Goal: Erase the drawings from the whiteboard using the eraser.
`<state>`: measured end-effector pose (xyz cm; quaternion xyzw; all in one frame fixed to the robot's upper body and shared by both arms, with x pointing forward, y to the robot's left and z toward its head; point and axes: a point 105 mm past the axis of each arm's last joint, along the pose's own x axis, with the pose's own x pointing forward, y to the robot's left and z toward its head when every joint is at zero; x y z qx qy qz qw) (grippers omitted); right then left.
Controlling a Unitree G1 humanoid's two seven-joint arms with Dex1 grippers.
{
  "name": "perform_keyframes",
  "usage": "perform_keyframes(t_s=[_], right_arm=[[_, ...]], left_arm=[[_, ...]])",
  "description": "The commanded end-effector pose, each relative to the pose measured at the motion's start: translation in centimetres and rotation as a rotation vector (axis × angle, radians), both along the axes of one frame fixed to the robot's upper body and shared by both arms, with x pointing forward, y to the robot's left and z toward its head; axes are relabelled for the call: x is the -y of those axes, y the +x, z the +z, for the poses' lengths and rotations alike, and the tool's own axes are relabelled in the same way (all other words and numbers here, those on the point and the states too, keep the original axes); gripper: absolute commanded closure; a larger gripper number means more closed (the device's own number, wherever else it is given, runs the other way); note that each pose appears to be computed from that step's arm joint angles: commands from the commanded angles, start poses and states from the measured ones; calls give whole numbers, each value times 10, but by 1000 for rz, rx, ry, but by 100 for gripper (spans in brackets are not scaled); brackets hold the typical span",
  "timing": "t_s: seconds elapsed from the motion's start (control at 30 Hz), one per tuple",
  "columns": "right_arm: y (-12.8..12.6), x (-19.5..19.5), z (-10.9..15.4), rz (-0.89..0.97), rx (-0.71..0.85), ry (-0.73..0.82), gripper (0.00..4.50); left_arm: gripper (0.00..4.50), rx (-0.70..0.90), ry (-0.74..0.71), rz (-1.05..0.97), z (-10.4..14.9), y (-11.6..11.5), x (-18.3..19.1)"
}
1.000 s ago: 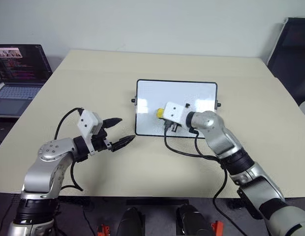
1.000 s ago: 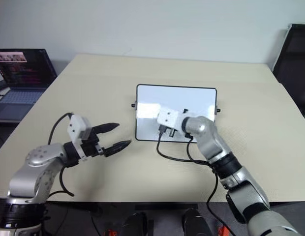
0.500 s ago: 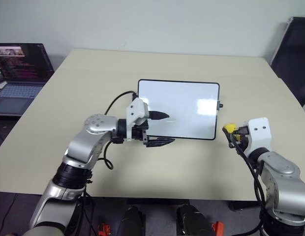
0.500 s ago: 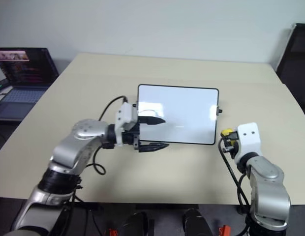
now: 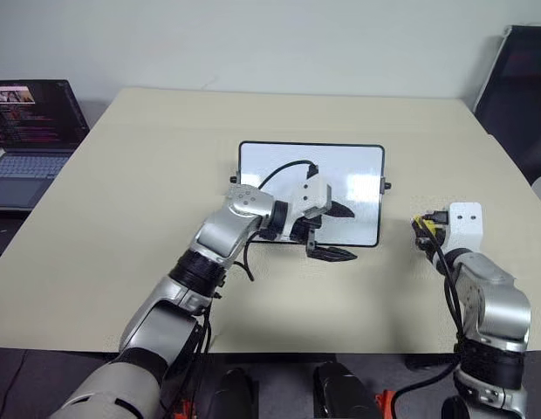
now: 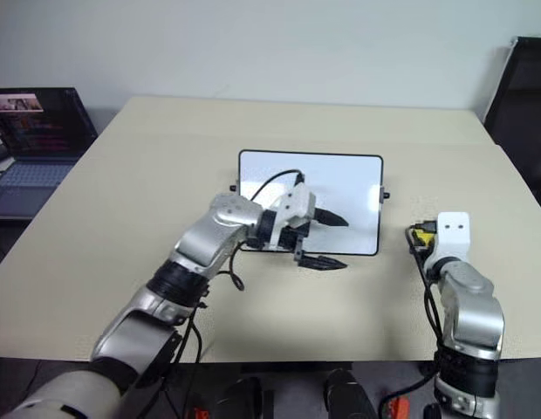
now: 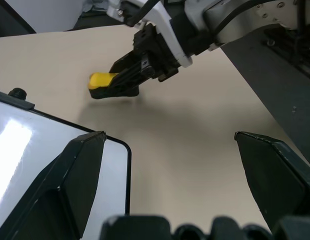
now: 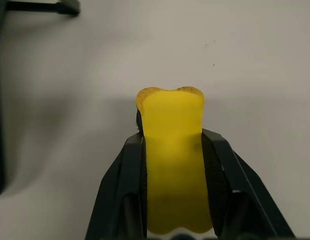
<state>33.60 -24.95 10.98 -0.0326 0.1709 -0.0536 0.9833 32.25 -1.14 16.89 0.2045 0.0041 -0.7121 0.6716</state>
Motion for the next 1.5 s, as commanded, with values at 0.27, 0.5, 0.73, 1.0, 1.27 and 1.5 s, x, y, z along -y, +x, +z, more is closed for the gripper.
perform_keyframes(t_s=[0.27, 0.5, 0.73, 1.0, 1.27, 1.5], right_arm=[[20, 15, 9, -11, 70, 36, 218], [19, 10, 29, 16, 142, 19, 3], [-19, -46, 58, 235, 294, -26, 3], [-52, -66, 19, 261, 325, -6, 3], [-44, -48, 15, 158, 377, 19, 3], [-57, -28, 4, 144, 390, -37, 3]], left_arm=[[0, 41, -13, 8, 11, 1, -2], [0, 24, -79, 151, 16, 11, -25], [0, 13, -299, 566, 30, 22, -97], [0, 117, -493, 1122, 16, -2, -183], [0, 157, -498, 1293, 3, 3, -211], [0, 178, -473, 1391, -8, -6, -213]])
